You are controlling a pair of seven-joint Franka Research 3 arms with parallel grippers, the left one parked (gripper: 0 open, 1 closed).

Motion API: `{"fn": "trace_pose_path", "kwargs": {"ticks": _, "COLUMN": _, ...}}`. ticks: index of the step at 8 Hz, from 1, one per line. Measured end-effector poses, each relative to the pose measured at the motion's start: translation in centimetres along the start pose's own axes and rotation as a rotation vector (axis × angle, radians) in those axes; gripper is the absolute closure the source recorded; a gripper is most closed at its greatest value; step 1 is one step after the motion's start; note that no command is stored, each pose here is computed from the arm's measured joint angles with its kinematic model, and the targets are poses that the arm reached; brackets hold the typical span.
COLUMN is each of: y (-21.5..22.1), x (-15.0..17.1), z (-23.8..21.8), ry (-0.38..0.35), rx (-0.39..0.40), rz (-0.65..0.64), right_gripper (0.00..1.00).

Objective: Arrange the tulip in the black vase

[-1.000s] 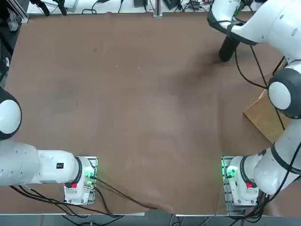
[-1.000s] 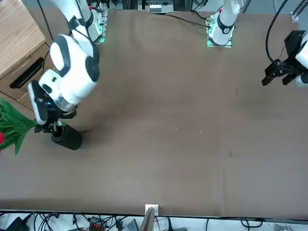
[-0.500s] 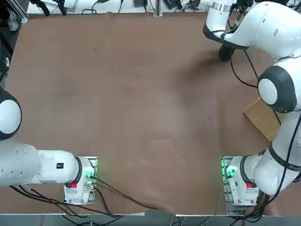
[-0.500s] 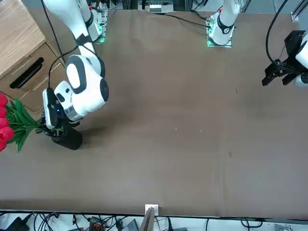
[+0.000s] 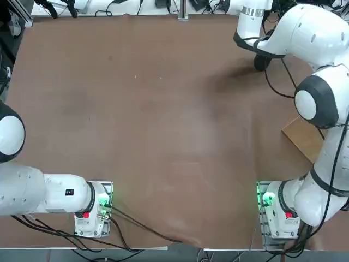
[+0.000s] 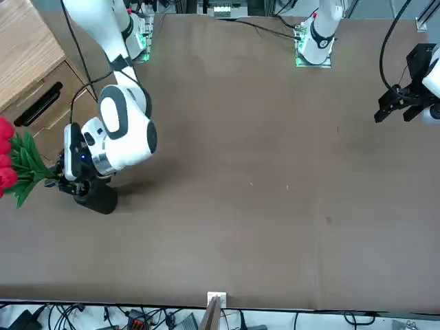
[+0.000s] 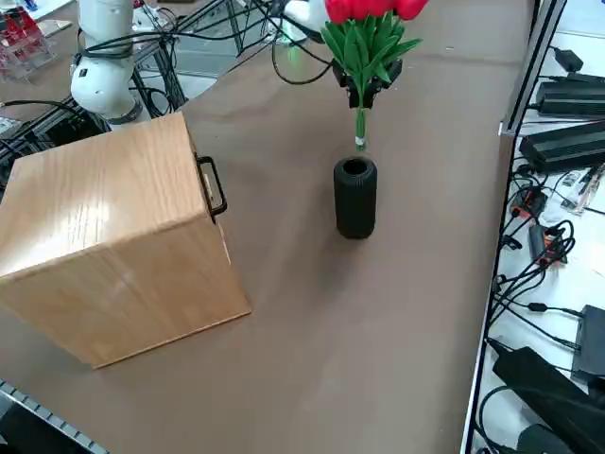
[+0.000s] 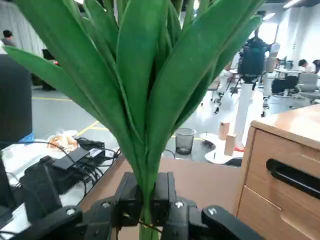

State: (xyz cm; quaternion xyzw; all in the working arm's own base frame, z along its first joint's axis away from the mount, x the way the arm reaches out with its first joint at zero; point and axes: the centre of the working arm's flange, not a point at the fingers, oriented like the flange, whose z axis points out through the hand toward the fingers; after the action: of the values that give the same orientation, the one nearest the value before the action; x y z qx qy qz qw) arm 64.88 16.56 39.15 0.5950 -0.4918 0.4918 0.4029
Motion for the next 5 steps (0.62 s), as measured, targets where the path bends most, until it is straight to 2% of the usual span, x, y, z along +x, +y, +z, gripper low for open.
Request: {"fn": "trace_pose_path", "kwargs": {"ticks": 5, "y": -1.1, "x": -4.8, "z": 1.0, "ry": 0.119, "rx": -0.035, "rz": -0.013, "right_gripper": 0.88}}
